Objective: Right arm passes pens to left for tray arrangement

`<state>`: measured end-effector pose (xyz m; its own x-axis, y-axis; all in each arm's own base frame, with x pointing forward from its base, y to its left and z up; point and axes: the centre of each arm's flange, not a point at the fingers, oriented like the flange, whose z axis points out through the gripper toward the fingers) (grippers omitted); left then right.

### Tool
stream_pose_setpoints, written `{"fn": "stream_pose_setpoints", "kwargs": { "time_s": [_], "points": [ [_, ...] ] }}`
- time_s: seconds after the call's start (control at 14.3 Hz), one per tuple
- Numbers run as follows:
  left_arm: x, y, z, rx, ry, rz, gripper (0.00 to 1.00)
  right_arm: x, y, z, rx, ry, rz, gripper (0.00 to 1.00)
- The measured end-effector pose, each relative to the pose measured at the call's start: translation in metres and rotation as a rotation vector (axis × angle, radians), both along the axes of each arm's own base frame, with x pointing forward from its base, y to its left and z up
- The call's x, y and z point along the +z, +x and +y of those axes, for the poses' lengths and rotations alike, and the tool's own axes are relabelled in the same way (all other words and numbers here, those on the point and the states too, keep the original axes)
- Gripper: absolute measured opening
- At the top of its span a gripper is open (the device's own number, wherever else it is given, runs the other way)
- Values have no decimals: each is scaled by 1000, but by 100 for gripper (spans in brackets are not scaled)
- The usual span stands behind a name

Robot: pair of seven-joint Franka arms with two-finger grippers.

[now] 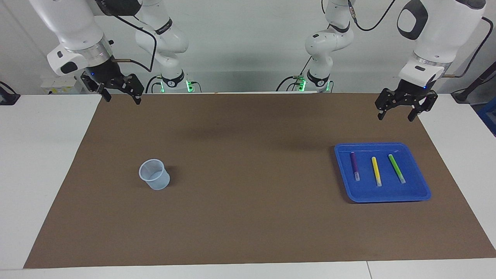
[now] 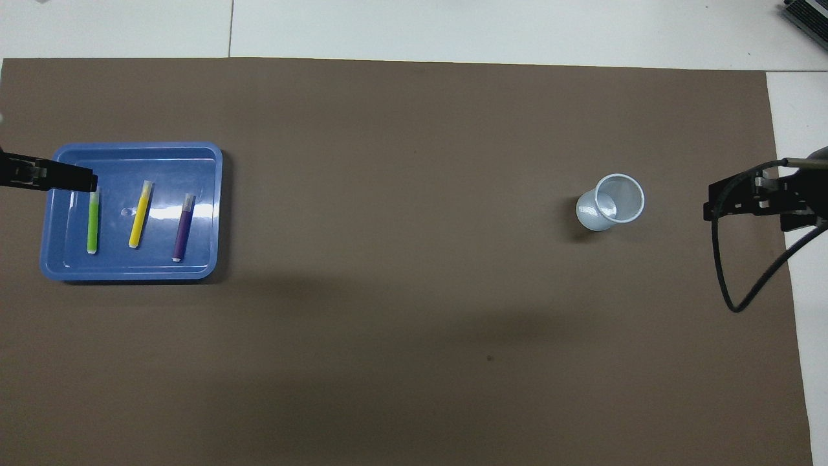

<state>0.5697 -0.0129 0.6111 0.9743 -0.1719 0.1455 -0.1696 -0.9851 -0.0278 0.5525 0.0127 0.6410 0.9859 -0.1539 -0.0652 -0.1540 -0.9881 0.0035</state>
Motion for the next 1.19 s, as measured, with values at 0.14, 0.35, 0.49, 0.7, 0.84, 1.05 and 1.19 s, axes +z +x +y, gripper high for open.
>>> {"fn": "stream_pose_setpoints", "kwargs": {
  "time_s": [0.14,0.35,0.49,0.7,0.84,1.05,1.19],
  "points": [
    [0,0,3,6,1,1,100,0,0,0,0,0,1,100],
    [6,-5,3,7,4,11,100,0,0,0,0,0,1,100],
    [27,-19,-3,3,17,6,100,-1,0,0,11,1,1,100],
    [62,-48,-12,6,43,-25,100,-1,0,-2,33,2,1,100],
    [67,-55,-13,11,49,-29,100,-1,0,-1,34,0,2,100],
    [59,-53,-12,13,48,-16,100,-1,0,-2,31,-4,2,100],
    [53,-52,-12,13,48,-16,100,-1,0,-2,30,-4,2,100]
  ]
}}
